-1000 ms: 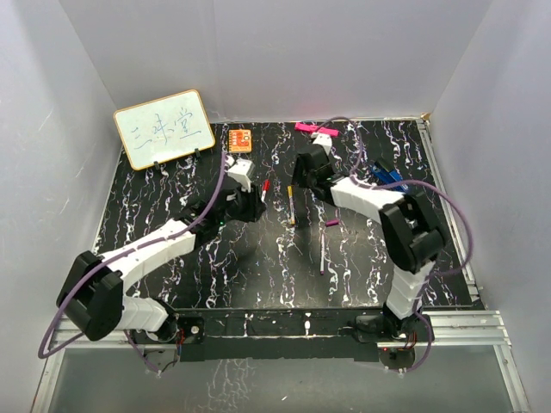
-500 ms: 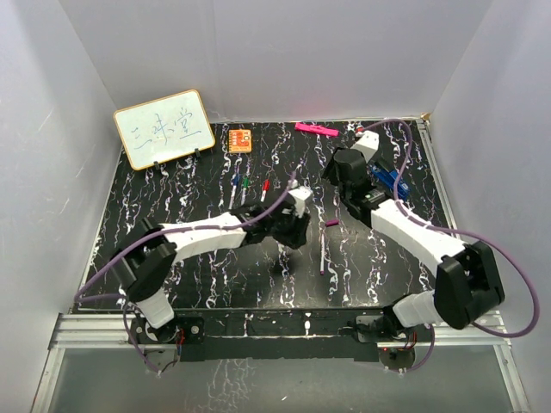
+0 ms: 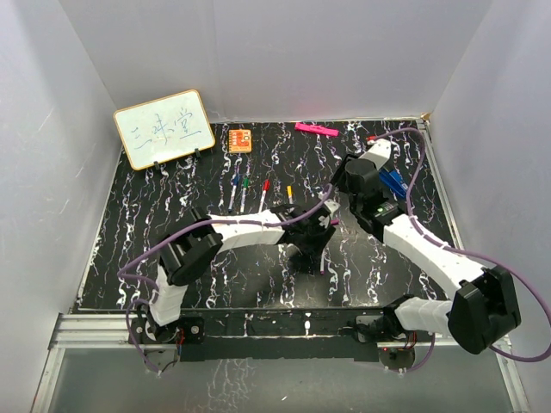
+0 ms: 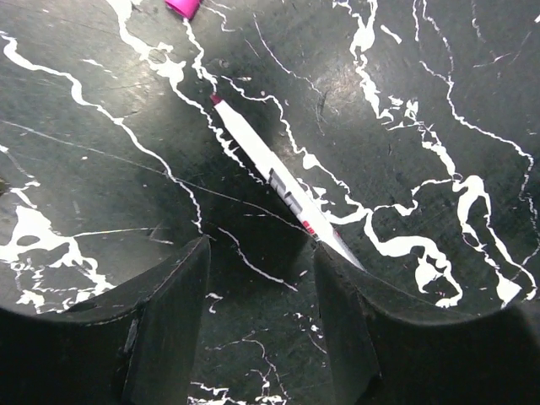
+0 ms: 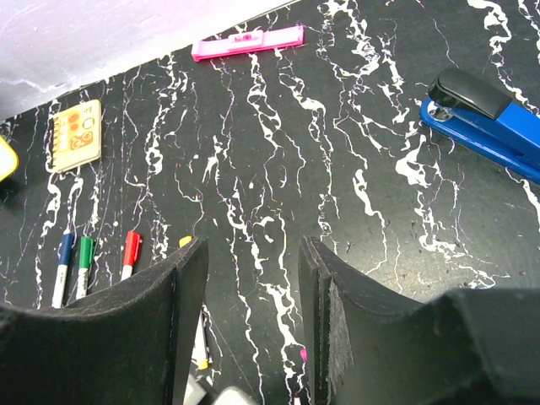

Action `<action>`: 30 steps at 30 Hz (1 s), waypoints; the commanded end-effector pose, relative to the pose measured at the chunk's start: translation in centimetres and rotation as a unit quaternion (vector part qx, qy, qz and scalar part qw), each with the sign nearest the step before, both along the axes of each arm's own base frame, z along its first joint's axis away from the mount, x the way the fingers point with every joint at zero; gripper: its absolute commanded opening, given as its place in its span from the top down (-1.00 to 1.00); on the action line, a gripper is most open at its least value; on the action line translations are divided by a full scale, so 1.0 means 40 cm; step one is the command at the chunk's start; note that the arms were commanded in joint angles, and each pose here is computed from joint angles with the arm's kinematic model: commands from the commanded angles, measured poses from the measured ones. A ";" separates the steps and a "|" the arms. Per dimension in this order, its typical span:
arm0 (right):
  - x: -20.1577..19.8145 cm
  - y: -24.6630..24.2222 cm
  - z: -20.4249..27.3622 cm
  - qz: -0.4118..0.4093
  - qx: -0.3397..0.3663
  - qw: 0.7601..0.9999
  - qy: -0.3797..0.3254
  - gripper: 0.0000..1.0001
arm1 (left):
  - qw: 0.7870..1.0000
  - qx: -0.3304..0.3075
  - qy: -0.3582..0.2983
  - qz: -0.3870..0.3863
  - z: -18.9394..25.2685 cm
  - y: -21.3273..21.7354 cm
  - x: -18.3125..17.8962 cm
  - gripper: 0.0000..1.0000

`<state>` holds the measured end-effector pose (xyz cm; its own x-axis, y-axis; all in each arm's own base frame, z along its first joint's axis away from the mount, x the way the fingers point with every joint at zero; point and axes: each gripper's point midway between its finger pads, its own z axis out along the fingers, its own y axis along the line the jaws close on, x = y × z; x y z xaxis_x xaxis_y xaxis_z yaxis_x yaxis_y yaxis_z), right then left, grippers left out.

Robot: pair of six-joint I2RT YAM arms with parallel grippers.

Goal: Insert the pens into the pen caps

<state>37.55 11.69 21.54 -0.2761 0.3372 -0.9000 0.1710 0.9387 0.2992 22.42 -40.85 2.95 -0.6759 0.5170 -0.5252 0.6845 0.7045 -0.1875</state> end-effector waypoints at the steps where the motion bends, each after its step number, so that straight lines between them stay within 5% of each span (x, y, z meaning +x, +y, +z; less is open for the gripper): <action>1: 0.002 -0.011 0.072 -0.002 0.011 0.999 -0.048 0.10 | 1.000 0.016 -0.004 -0.004 0.011 -0.019 -0.010 -0.03; 30: -0.053 -0.059 0.096 -0.021 0.012 0.997 -0.073 0.13 | 0.998 -0.047 -0.028 -0.018 0.058 -0.165 0.004 -0.14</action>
<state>36.16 9.66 23.40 -0.1837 0.3531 -0.9174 0.1829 0.9292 0.3211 22.14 -44.67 2.90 -0.6529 0.5301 -0.5411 0.7056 0.6854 -0.1799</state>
